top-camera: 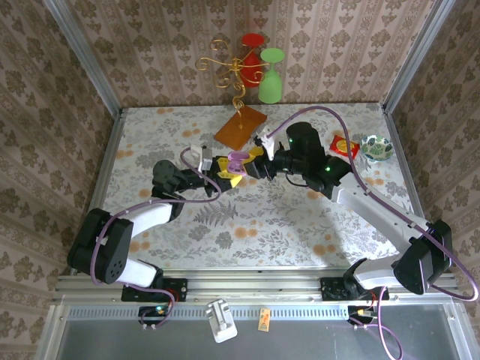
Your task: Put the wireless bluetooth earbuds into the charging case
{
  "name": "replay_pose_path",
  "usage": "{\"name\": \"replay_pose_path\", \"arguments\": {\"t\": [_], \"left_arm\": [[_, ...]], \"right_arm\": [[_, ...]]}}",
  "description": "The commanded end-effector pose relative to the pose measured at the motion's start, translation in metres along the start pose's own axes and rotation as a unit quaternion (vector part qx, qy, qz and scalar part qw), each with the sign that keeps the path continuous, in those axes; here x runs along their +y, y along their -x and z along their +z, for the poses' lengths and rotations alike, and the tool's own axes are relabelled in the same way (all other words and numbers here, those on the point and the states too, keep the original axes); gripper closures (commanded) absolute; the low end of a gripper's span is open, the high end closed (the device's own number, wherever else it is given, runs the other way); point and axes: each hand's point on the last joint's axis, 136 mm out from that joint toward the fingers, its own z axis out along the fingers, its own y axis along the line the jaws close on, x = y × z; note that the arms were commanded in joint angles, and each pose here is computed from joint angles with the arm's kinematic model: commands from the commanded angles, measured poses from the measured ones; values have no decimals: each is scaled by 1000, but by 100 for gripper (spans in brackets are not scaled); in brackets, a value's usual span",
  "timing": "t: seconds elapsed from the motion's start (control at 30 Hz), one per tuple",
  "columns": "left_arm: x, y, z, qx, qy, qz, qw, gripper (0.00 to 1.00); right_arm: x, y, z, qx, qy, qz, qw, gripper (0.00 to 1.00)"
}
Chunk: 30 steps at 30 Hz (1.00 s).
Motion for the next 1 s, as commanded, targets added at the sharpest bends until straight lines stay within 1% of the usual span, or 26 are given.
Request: {"name": "replay_pose_path", "arguments": {"t": [0.0,0.1,0.17,0.3,0.4,0.5,0.6,0.73,0.83,0.9,0.97], "left_arm": [[17,6,-5,-15,40,39,998,80],[32,5,-13,-21,80,56,995,81],[38,5,-17,-23,99,66,993,80],[46,6,-22,-27,130,85,987,80],[47,5,-23,-26,135,93,986,80],[47,4,-23,-25,134,93,986,80],[46,3,-22,-24,129,92,987,80],[44,3,-22,-24,124,91,988,80],[43,3,-22,-23,125,95,987,80],[42,3,-23,-23,125,95,987,80],[41,4,-23,-24,124,96,987,80]], "right_arm": [[2,19,-20,-40,-10,2,999,42],[0,22,-36,-63,-20,15,998,30],[-7,21,-47,-78,-37,35,996,25],[-45,-1,-68,-92,-113,109,983,23],[-89,-34,-83,-78,-196,188,959,23],[-127,-76,-95,-38,-275,251,927,23],[-153,-120,-97,35,-332,289,897,24],[-176,-171,-86,122,-350,351,860,25],[-188,-202,-71,182,-350,376,838,27],[-192,-217,-62,215,-349,384,827,27],[-194,-230,-54,240,-342,387,822,27]]}}
